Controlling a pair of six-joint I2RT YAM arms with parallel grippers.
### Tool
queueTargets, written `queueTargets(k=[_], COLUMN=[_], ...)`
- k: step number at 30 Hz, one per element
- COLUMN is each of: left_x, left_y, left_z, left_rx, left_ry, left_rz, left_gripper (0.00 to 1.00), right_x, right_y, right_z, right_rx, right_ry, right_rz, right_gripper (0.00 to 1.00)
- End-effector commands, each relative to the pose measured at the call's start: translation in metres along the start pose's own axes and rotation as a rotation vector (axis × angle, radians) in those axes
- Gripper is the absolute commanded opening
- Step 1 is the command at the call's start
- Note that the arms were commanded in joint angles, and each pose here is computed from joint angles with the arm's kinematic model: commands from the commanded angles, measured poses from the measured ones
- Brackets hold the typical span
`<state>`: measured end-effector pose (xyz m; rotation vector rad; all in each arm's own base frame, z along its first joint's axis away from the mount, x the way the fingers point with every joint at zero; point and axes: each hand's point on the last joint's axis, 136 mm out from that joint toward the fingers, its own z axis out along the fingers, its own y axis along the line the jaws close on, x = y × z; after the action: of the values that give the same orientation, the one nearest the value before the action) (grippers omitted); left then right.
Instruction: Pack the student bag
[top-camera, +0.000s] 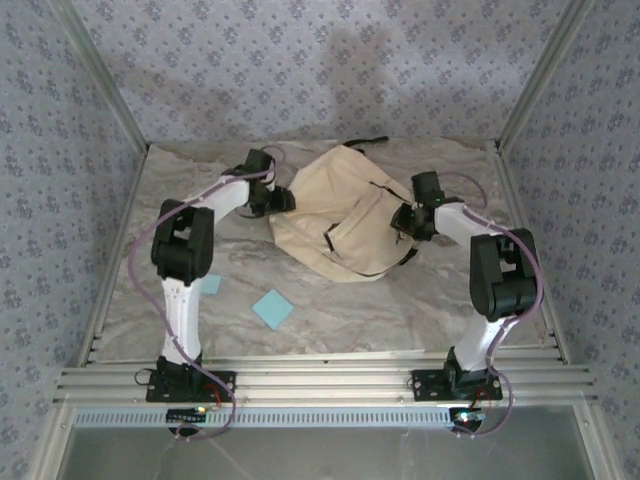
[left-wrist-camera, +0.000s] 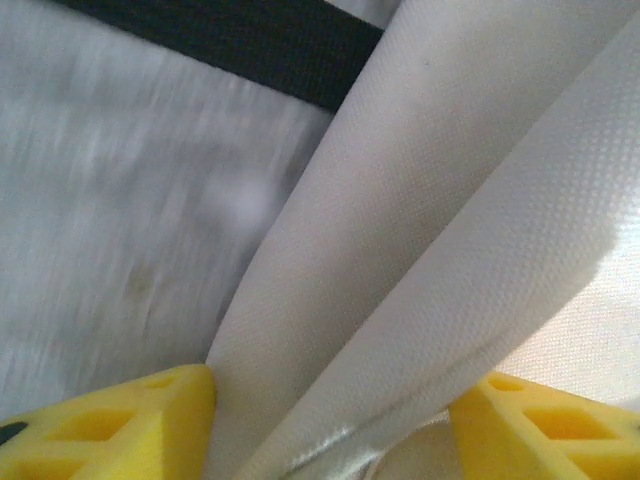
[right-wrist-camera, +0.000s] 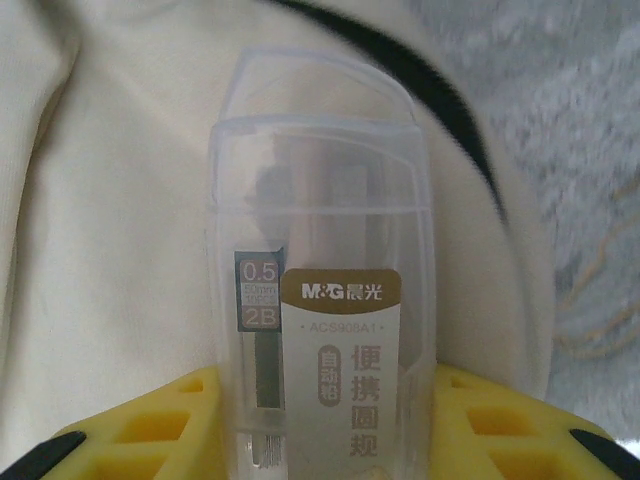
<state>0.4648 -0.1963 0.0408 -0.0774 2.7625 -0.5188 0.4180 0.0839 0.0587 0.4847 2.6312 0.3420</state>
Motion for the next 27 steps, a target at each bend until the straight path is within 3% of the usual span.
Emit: queueTargets(k=[1, 4, 7, 12, 20, 23, 27], left_x=[0.033, 0.038, 0.029, 0.016, 0.032, 0.041, 0.058], left_y=[0.008, 0.01, -0.002, -0.051, -0.124, -0.126, -0.133], left_z=[-0.025, -0.053, -0.079, -0.097, -0.058, -0.043, -0.031], left_rx=[-0.004, -0.025, -0.033, -0.036, 0.037, 0.041, 0.113], left_ry=[0.017, -0.015, -0.057, -0.099, -0.024, 0.04, 0.113], left_rz=[-0.064, -0.047, 0.0, 0.164, 0.352, 0.362, 0.366], left_gripper=[0.63, 0.64, 0.74, 0.77, 0.59, 0.43, 0.38], right_x=[-0.011, -0.028, -0.034, -0.042, -0.039, -0.037, -0.033], right_y=[-0.001, 0.011, 0.02, 0.035, 0.042, 0.044, 0.045], right_z=[0.011, 0.013, 0.017, 0.013, 0.011, 0.012, 0.013], right_rx=[0.008, -0.009, -0.025, -0.049, -0.069, -0.077, -0.081], right_ry=[-0.009, -0.023, -0.018, -0.021, -0.013, -0.006, -0.002], right_rz=[-0.032, -0.056, -0.088, -0.139, -0.154, -0.15, -0.153], right_gripper=[0.43, 0.44, 0.44, 0.44, 0.44, 0.44, 0.43])
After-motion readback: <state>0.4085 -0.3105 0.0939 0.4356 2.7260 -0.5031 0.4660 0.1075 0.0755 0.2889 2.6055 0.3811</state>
